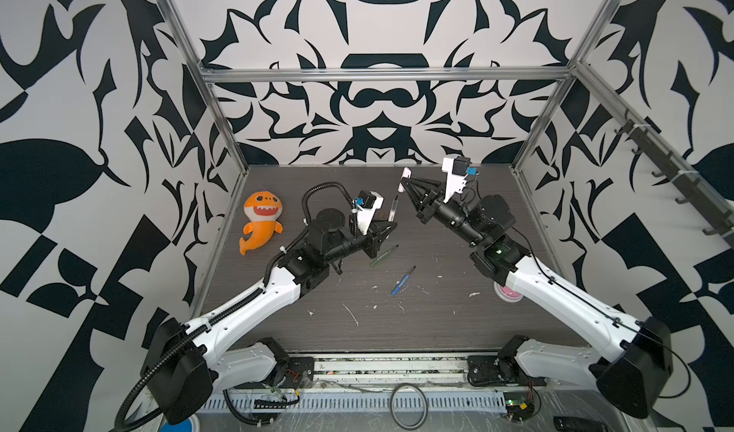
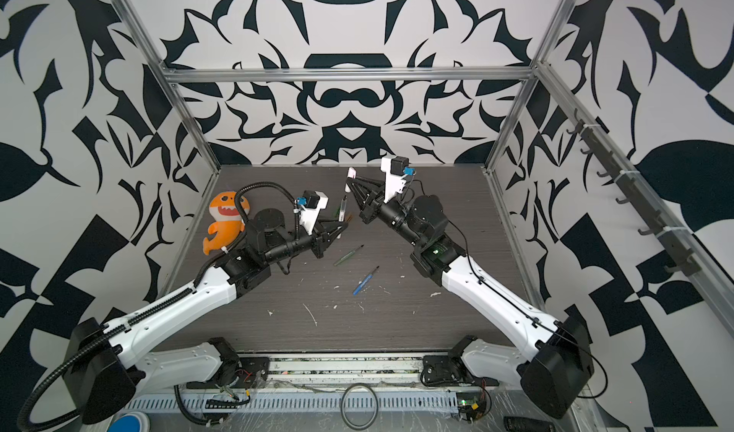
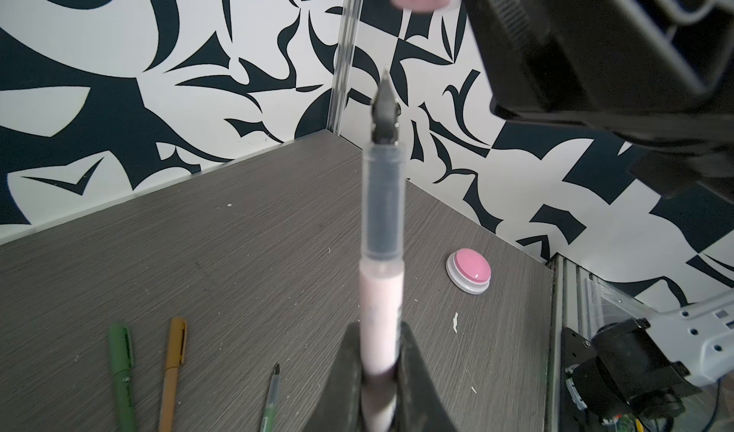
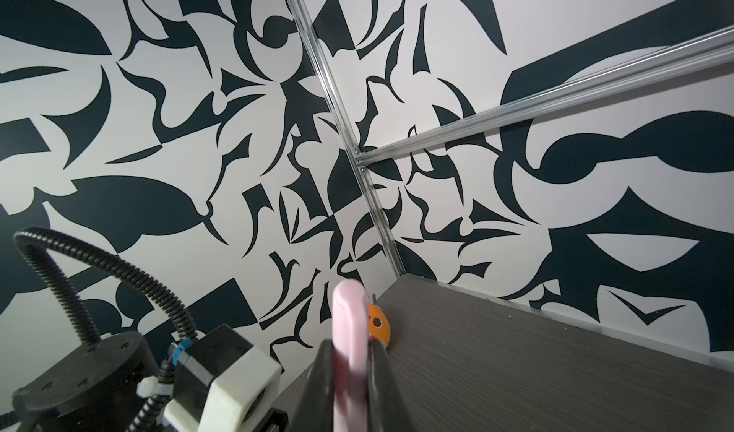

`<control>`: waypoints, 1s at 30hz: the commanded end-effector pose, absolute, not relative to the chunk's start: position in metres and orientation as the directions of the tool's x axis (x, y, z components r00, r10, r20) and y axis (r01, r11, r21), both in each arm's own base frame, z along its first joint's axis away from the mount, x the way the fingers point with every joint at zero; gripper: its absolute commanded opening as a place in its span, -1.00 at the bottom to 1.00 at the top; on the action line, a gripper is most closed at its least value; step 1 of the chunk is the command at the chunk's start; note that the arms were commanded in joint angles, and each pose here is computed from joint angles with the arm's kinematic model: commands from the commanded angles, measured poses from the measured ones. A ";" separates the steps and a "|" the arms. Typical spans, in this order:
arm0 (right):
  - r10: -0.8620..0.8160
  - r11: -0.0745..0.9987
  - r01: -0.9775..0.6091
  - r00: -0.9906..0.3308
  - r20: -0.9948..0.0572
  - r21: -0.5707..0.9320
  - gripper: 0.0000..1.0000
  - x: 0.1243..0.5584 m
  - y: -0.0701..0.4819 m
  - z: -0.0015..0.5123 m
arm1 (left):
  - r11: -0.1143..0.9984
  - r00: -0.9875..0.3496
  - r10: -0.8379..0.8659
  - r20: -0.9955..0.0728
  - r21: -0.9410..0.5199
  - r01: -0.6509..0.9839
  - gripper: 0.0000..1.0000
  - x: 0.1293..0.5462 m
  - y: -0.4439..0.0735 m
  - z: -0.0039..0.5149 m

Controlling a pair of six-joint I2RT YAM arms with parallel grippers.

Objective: Insert the pens into the pen caps
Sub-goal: 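Lower the pink cap onto the pen tip held upright by the left gripper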

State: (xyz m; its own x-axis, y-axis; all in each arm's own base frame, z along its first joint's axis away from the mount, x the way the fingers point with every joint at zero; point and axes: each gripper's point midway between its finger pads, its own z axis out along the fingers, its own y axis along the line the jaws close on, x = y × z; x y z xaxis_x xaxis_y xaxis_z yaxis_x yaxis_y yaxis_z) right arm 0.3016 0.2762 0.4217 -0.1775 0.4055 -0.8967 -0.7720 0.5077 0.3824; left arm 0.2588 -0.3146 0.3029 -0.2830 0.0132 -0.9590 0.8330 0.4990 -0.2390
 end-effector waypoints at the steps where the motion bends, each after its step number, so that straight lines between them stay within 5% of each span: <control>1: 0.446 0.476 -0.800 -0.139 -0.884 0.365 -0.81 0.294 0.275 0.446 | 0.480 -0.261 -0.019 -0.965 -0.238 0.845 -0.90 0.257 -0.317 0.317; 30: 0.417 0.447 -0.764 -0.282 -0.864 0.465 -0.82 0.296 0.286 0.398 | 0.484 -0.263 -0.017 -0.965 -0.238 0.842 -0.90 0.258 -0.317 0.315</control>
State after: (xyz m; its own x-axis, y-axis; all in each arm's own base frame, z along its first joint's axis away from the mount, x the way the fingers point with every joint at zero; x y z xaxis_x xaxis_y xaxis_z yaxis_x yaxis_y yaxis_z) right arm 0.3031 0.2852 0.3900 -0.2839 0.3960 -0.8733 -0.7470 0.4796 0.4603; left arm 0.2587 -0.3146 0.3006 -0.2897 0.0185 -0.9569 0.8311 0.5008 -0.2420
